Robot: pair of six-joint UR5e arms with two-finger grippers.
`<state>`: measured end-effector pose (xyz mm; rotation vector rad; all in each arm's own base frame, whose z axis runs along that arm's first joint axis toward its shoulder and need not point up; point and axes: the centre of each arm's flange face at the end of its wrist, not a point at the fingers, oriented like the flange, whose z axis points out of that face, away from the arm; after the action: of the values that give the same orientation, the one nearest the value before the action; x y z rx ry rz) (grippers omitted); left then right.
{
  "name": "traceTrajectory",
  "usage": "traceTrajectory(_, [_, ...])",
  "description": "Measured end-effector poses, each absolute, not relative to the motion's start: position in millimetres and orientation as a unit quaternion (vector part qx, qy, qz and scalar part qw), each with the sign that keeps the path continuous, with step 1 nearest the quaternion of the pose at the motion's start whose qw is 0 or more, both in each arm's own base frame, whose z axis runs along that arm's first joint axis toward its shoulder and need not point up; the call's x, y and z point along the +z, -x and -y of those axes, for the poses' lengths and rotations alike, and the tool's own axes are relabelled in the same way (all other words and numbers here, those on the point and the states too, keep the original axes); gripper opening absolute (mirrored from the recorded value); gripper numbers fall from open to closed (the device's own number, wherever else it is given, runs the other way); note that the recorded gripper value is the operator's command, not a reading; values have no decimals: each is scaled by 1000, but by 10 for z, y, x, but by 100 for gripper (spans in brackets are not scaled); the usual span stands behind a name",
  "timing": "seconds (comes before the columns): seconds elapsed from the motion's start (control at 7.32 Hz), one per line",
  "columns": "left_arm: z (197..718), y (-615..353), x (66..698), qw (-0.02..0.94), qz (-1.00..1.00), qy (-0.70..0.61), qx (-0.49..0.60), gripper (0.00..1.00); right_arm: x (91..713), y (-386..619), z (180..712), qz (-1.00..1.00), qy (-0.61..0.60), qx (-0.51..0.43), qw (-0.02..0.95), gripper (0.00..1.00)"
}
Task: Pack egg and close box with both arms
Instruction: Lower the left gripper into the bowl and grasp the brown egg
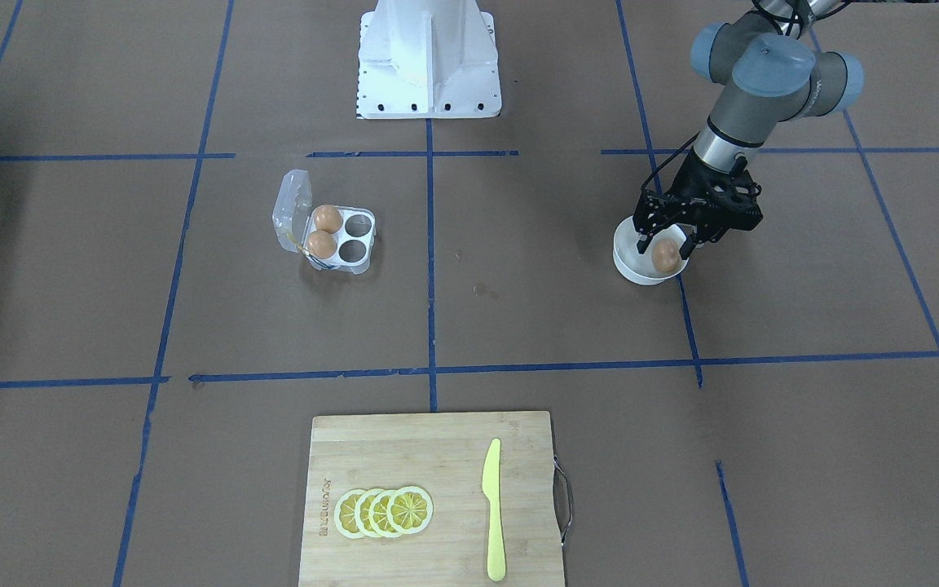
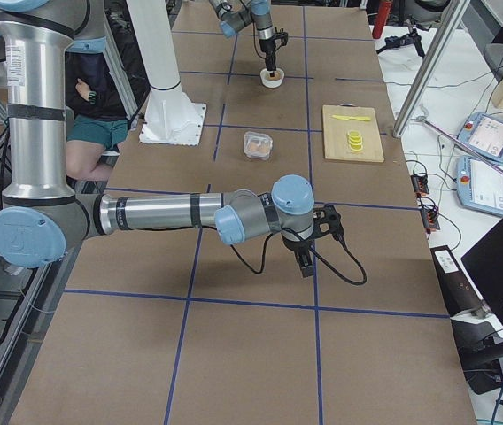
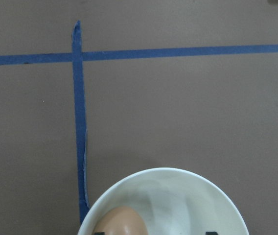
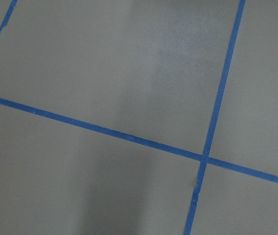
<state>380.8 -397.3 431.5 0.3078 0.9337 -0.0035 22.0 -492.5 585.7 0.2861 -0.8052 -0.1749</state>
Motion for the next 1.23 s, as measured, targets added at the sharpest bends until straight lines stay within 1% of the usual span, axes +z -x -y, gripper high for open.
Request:
traceTrajectory(0.27, [3957,-3809,4341,883,-447,-146,0,75,5863,-221,4920,390,-138,-85,906,100])
traceTrajectory(0.82, [3977,-3834,4363,890,-435,-138,-4,66,5872,-222,4914,390,-137,-85,907,100])
traceTrajectory(1.23, [3986,-3845,4394,895,-427,-130,-8,65,5873,-222,4915,389,-138,-86,907,100])
